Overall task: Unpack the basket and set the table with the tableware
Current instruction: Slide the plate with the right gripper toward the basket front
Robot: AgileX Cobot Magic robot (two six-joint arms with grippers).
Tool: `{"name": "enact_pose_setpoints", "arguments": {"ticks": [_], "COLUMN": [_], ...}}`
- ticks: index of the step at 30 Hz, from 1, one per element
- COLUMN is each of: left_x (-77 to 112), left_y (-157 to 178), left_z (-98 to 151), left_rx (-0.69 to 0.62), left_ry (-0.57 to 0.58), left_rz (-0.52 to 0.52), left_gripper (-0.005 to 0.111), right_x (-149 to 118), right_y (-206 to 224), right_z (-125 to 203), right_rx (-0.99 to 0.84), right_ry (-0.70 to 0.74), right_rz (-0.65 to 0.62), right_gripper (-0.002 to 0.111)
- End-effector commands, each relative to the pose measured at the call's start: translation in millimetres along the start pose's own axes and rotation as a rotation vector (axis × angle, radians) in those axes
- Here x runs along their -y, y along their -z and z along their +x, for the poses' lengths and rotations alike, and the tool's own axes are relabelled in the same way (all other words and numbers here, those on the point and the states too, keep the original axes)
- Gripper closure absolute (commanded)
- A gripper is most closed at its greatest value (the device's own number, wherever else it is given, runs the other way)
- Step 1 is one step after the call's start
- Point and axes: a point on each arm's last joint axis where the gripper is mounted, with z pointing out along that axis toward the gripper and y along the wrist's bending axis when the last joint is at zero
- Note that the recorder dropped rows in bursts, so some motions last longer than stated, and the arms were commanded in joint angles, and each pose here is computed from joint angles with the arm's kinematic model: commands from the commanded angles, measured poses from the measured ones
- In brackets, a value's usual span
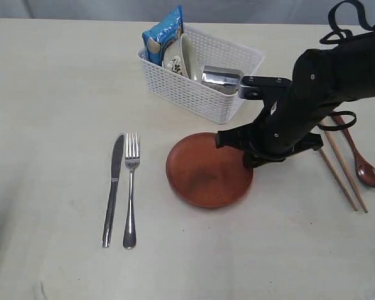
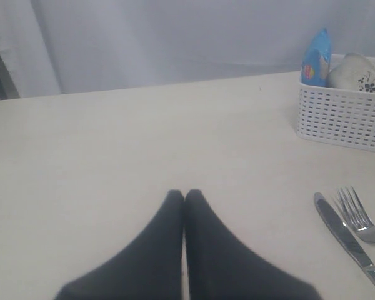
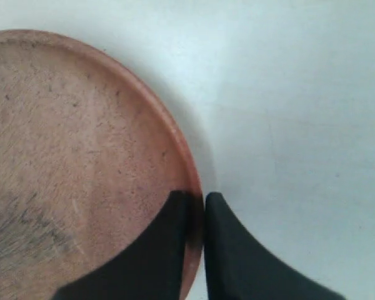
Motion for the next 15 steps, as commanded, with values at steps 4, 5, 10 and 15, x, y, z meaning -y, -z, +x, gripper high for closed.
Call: {"name": "enact_pose_setpoints", "arguments": {"ticks": [4, 5, 10, 15], "left_x": [0.1, 0.1, 0.1, 0.1], "left_y": [-0.1, -0.1, -0.1, -0.1], "left_z": [0.9, 0.9, 0.9, 0.9], "left_rx": [0.001, 0.001, 0.001, 0.001], "left_ry": [-0.001, -0.001, -0.001, -0.001], "left_rz": [0.001, 0.001, 0.001, 0.001], "left_gripper": [0.107, 0.107, 0.107, 0.107], "right_x": [5.2, 5.1, 3.4, 2.9], "right_y": [-1.0, 0.5, 14.3, 16.5], "right_z": [13.8, 13.9, 13.7, 12.4], "right_rx": [-0.141, -0.14, -0.115, -0.096], "right_ry": [0.033, 0.036, 0.044, 0.045], "right_rz": [0.033, 0.033, 0.023, 0.019], "right_gripper": [0.109, 0.109, 0.109, 0.109]}}
